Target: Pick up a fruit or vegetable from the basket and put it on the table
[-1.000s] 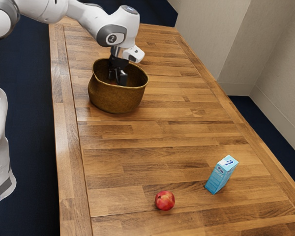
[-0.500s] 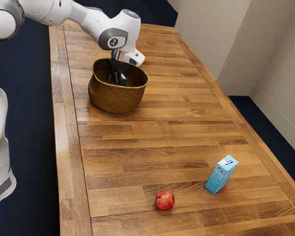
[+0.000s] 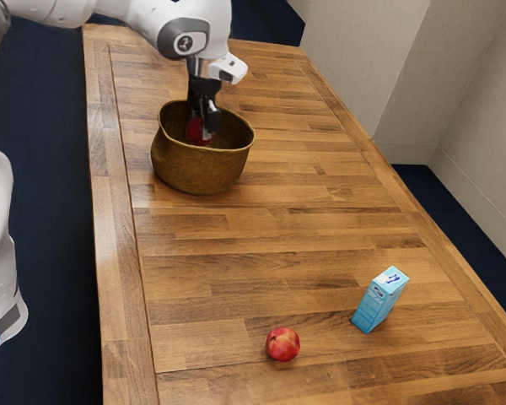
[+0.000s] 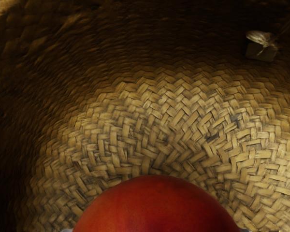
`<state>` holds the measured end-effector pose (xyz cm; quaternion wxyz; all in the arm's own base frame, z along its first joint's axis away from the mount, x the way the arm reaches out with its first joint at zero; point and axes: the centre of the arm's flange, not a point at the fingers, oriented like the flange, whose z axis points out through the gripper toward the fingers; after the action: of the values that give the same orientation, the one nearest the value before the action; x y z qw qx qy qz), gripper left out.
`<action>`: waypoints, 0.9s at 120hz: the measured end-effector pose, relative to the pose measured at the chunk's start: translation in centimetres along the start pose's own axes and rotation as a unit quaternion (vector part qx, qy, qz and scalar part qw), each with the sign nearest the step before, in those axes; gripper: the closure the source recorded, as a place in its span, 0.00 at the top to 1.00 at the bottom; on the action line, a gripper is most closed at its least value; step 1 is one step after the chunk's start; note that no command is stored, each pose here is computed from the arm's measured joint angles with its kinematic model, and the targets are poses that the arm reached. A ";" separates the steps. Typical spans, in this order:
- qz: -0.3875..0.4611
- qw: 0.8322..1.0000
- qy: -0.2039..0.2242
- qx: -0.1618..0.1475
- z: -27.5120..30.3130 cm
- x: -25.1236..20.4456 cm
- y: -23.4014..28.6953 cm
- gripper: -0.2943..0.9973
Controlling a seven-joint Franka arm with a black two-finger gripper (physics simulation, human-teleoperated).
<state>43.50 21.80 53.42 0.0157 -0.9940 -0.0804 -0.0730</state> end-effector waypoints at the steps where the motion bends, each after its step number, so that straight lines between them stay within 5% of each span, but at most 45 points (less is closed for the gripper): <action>1: 0.001 1.000 0.003 0.000 -0.4 0.0 0.1 0.47; 39: 0.119 0.989 0.090 0.003 -16.2 -0.4 12.6 0.45; 75: 0.236 0.969 0.070 -0.014 -16.5 3.5 27.7 0.45; 93: 0.251 0.966 0.064 -0.023 -16.2 3.6 29.5 0.44; 108: 0.253 0.965 0.059 -0.028 -16.0 3.5 29.6 0.64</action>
<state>49.43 -7.55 69.17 0.0101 -0.9760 0.1764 -0.1274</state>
